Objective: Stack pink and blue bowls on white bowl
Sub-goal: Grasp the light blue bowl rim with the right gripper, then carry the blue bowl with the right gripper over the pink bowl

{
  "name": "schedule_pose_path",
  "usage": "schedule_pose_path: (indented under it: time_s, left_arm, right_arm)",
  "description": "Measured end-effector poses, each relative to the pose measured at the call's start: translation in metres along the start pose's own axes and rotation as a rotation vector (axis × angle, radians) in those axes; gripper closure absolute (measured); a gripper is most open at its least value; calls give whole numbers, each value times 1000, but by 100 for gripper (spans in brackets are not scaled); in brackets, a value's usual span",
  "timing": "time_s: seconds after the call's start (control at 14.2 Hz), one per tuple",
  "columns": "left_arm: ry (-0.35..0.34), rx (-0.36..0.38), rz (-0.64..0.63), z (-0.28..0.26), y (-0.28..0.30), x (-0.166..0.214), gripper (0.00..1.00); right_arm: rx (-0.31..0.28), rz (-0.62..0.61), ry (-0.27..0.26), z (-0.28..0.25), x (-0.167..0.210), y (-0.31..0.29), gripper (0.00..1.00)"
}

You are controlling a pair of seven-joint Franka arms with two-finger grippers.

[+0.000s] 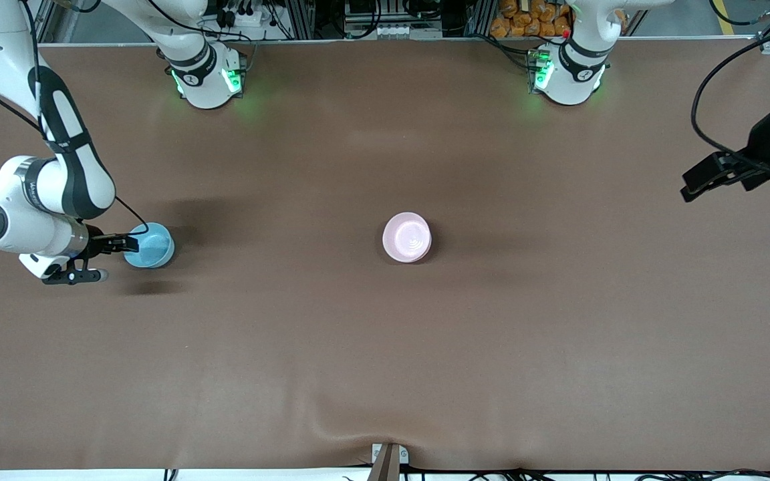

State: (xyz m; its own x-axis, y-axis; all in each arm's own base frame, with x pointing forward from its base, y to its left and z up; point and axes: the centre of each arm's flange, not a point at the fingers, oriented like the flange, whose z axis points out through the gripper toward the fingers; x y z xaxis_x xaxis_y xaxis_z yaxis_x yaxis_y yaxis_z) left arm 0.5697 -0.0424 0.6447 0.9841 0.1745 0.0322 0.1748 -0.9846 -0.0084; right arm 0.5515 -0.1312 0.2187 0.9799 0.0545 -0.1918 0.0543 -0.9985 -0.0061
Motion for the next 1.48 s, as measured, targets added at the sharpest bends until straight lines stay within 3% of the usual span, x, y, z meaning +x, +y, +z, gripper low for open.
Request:
schedule_pose_path:
  time_s: [0.21, 0.49, 0.64, 0.71, 0.92, 1.06, 1.48]
  left_arm:
    - [-7, 2, 2, -4, -16, -2, 0]
    - [-14, 3, 4, -2, -15, -3, 0]
    - [-16, 3, 6, -1, -14, -4, 0]
    - [-17, 3, 8, -1, -13, -4, 0]
    - [-23, 4, 16, 1, -9, -6, 0]
    - [-26, 5, 19, 2, -8, -7, 0]
    - [-31, 6, 19, 4, -7, -7, 0]
  right_arm:
    - [2, 5, 6, 13, -7, 2, 57]
    - [3, 8, 10, 18, -10, 3, 68]
    - [4, 8, 10, 18, -10, 2, 93]
    - [6, 7, 12, 15, -10, 1, 98]
    - [19, 15, -8, 5, -5, -5, 98]
    - [80, 52, -43, -16, 6, -25, 98]
    - [213, 257, -93, -76, 34, -159, 98]
